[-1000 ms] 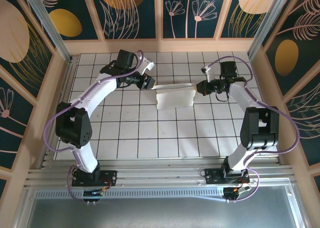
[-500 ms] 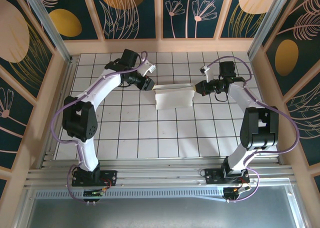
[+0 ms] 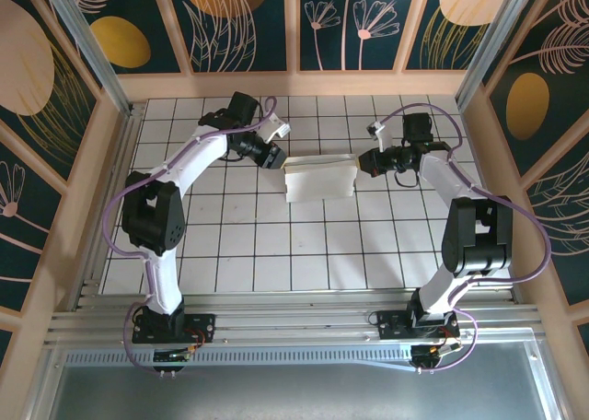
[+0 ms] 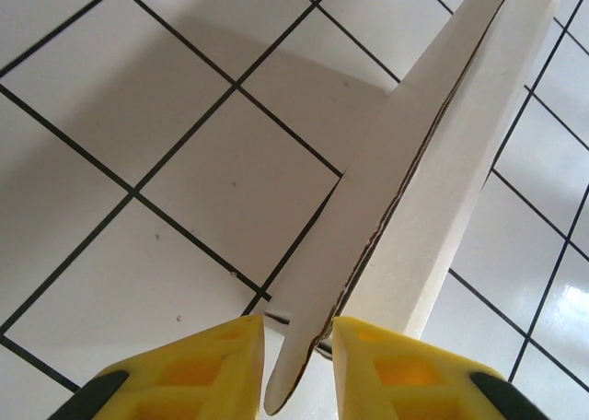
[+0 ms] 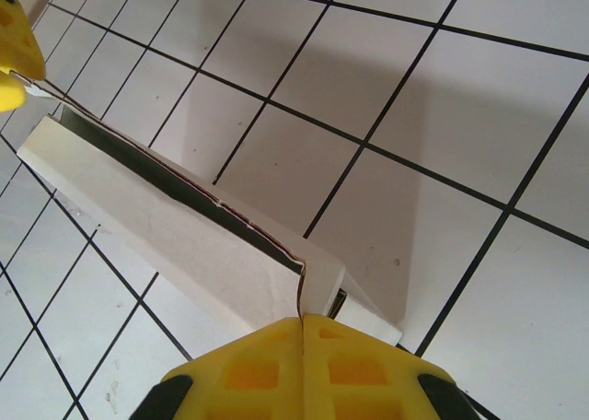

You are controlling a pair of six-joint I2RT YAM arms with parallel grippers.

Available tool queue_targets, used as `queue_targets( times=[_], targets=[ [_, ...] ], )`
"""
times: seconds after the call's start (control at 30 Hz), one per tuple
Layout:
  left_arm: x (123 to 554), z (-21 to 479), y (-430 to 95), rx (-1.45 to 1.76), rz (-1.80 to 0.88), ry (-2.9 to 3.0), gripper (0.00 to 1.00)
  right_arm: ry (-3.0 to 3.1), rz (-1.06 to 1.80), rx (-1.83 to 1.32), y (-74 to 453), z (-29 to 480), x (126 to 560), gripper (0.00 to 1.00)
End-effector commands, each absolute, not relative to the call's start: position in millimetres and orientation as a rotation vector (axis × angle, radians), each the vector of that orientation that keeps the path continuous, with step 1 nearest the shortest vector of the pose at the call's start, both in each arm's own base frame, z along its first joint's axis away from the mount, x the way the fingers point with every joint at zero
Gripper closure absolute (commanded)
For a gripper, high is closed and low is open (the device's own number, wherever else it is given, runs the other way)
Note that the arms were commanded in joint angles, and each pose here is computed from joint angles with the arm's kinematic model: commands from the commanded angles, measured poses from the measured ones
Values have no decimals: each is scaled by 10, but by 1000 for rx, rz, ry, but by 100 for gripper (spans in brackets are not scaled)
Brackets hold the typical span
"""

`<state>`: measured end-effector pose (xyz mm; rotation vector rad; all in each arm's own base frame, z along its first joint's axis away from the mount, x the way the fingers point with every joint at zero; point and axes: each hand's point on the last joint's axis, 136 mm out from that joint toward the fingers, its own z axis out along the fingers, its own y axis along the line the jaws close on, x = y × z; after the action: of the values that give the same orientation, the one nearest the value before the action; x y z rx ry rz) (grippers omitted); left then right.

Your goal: Fold the paper box

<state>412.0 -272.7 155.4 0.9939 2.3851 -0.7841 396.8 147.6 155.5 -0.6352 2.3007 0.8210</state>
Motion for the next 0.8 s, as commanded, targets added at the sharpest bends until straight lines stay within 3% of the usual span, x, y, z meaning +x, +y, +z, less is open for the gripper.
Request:
queue_targets(
  times=[0.0, 0.4, 0.53, 0.7, 0.77],
  targets=[
    [4082, 1515, -2688, 999, -760, 2427, 73, 2344, 822, -636, 1493, 1460, 3868, 99],
    [4116, 1625, -2666, 966, -731, 2416, 75, 2345, 822, -638, 1502, 1454, 3865, 99],
    [4096, 1577, -2670, 971, -739, 2440, 85, 2343, 822, -642, 1510, 1462, 3865, 100],
    [4121, 1621, -2678, 950, -733, 2438, 81, 2344, 819, -645, 1512, 1457, 3863, 100],
    [4140, 1665, -2673, 935, -720, 2435, 70, 2345, 817, -646, 1517, 1460, 3860, 100]
  ],
)
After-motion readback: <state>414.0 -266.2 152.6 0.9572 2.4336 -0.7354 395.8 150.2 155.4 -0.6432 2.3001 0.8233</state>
